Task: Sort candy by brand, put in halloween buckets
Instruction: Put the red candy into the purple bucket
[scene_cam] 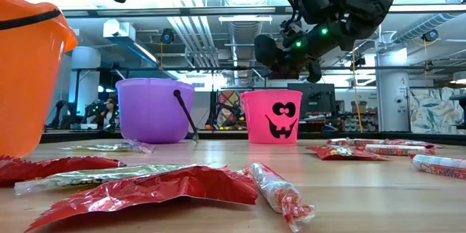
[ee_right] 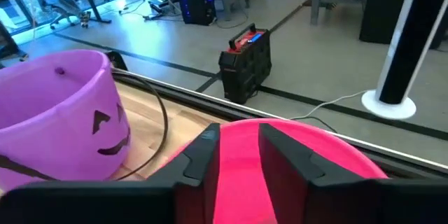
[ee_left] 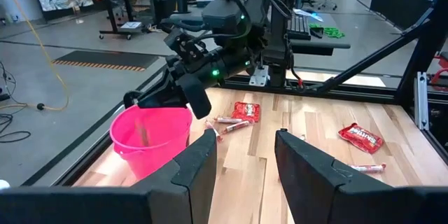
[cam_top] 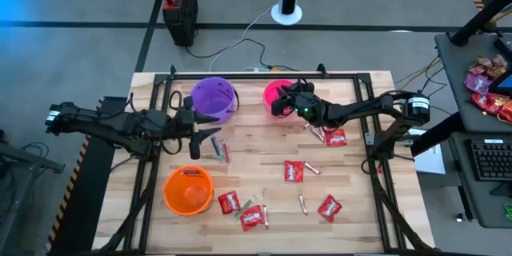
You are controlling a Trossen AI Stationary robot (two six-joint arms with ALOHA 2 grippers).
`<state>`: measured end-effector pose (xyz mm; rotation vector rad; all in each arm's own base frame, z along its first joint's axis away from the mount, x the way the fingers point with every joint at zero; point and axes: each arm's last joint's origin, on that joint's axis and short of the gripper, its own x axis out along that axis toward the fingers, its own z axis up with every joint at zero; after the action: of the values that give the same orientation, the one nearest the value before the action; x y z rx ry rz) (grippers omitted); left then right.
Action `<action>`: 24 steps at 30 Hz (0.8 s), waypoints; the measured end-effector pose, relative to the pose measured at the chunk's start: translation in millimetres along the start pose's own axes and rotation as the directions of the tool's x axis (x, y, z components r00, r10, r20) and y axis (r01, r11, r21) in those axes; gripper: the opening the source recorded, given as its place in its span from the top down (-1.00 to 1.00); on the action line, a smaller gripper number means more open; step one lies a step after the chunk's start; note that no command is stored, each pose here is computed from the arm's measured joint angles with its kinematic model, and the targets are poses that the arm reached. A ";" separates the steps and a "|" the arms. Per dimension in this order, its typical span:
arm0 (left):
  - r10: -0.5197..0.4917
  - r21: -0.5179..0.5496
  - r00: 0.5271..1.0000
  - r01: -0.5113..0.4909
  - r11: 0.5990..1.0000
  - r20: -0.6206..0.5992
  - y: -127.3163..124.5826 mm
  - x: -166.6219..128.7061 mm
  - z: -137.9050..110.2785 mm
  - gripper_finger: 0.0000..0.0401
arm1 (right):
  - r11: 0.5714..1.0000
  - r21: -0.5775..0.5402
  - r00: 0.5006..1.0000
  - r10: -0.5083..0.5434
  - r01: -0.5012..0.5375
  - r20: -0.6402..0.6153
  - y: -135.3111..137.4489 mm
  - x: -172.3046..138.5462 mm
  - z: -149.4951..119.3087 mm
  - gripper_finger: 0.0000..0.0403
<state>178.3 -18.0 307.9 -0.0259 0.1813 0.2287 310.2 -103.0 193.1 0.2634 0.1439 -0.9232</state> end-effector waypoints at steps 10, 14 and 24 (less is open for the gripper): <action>0.001 -0.001 1.000 -0.001 1.000 -0.014 -1.1 3.1 -1.8 0.35 | 0.975 -0.017 0.970 0.216 -0.219 -0.111 6.4 -25.5 30.0 0.27; 0.002 0.005 1.000 -0.002 1.000 -0.029 -2.4 6.7 -4.0 0.35 | 0.824 -0.036 0.780 0.521 -0.566 -0.346 24.4 -48.8 36.0 0.24; 0.005 0.018 0.998 -0.004 1.000 -0.060 -5.8 16.2 -8.9 0.35 | 0.587 -0.306 0.497 0.194 -0.750 -0.846 61.6 -132.4 -20.9 0.31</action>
<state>193.6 -20.5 296.2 -0.0144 0.2430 0.2313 280.4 39.9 214.1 -0.0084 1.1112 -0.0303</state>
